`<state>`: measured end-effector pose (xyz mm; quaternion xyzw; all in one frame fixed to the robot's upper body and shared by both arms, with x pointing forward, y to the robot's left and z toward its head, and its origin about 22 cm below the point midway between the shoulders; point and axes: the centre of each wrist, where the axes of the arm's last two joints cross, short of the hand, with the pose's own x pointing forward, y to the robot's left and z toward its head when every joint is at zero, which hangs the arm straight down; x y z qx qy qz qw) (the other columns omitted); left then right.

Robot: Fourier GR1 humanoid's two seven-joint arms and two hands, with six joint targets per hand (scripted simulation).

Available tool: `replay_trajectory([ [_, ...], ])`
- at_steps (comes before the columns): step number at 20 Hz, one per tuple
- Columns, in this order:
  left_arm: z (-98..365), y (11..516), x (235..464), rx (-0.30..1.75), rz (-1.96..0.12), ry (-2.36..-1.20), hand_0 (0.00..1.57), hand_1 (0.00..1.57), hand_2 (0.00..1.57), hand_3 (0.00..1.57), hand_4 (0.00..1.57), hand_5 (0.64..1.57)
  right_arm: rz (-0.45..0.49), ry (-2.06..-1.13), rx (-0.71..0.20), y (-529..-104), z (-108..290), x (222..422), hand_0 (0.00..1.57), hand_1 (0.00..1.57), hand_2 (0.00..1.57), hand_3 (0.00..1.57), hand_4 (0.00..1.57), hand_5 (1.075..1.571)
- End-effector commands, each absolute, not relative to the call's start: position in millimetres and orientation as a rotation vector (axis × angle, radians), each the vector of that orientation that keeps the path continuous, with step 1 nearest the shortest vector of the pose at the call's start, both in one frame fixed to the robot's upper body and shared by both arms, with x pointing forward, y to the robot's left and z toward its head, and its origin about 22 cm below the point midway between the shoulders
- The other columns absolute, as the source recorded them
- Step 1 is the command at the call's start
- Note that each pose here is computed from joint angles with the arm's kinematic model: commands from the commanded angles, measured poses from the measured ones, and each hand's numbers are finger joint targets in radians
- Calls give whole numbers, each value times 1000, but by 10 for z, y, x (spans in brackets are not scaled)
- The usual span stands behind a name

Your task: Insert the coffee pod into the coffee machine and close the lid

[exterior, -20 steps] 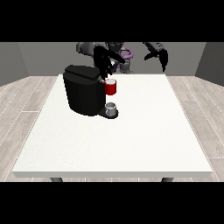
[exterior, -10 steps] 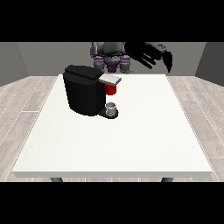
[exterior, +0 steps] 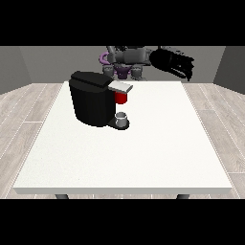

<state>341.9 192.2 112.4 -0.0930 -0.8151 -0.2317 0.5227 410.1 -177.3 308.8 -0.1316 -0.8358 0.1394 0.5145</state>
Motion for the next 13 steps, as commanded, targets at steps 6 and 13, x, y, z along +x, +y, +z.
replay_trajectory([
  [6, 920, 2095, 3350, -200, -470, -1879, 0, 0, 0, 0, 341, 1571, 449, -2061, -115, -1250, 2503, 4124, 0, 0, 0, 0, 0, 1571],
  [13, 523, 2506, 3173, -141, -362, -1782, 0, 0, 0, 0, 266, 1571, 518, -2003, 81, -815, 1797, 3932, 0, 0, 0, 0, 259, 1571],
])
